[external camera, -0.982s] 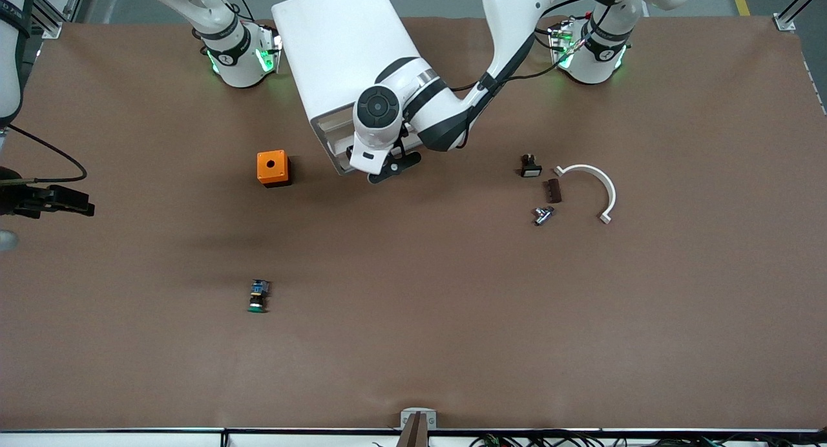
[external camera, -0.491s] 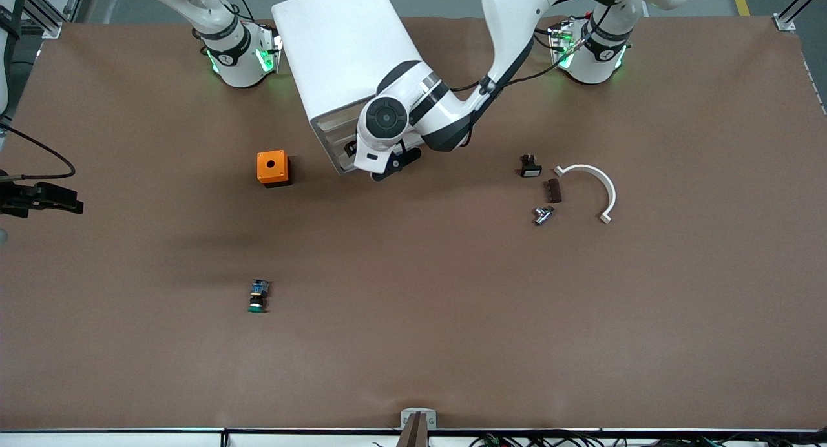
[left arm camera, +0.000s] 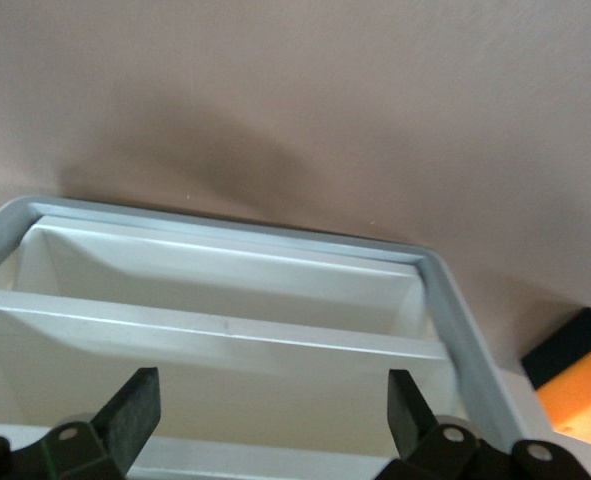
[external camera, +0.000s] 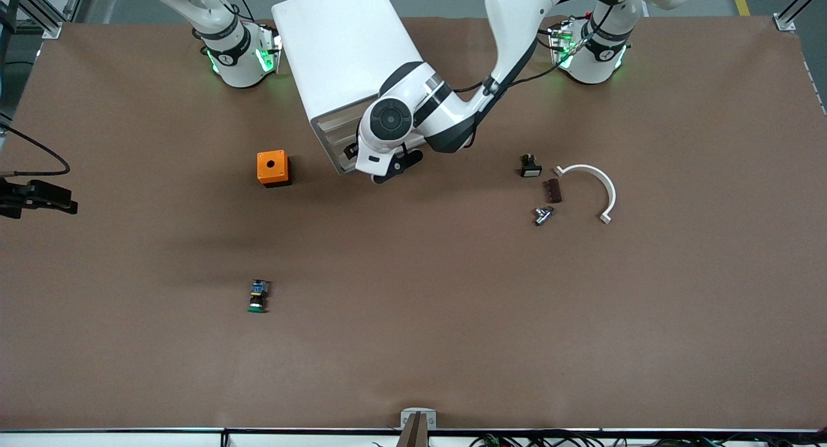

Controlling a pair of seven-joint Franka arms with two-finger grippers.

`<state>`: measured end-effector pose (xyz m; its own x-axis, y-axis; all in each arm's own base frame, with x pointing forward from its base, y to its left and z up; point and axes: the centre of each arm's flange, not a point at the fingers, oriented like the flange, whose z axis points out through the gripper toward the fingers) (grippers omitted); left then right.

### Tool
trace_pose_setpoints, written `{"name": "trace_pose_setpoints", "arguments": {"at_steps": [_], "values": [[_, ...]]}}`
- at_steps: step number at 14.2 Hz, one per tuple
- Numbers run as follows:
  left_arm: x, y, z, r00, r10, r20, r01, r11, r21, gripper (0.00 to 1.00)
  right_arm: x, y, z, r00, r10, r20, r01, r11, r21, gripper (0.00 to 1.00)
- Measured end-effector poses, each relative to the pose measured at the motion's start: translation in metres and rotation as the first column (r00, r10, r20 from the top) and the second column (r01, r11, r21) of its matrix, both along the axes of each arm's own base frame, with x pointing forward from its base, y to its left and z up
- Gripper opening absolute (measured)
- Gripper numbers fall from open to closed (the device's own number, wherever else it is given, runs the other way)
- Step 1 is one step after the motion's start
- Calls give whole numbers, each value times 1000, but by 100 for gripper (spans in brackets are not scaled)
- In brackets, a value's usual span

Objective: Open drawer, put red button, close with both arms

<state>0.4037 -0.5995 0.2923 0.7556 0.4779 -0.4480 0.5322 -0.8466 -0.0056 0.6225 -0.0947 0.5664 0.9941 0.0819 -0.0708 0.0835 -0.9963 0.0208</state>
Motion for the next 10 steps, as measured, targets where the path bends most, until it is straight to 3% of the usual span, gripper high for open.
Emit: {"name": "trace_pose_setpoints", "arguments": {"at_steps": [2, 6, 8, 10], "values": [[29, 17, 27, 998, -3, 66, 4, 1000, -26, 100, -11, -3, 18, 1000, -8, -9, 8, 1000, 6, 100], [109, 96, 129, 963, 20, 268, -8, 999, -48, 100, -32, -14, 37, 999, -31, -35, 32, 999, 17, 100], [135, 155, 191, 940, -52, 337, 67, 997, -35, 100, -37, -21, 42, 999, -42, -33, 42, 999, 19, 100], [147, 218, 246, 902, -173, 397, 171, 984, 39, 100, -41, -20, 49, 999, -39, -26, 39, 999, 21, 100]]}}
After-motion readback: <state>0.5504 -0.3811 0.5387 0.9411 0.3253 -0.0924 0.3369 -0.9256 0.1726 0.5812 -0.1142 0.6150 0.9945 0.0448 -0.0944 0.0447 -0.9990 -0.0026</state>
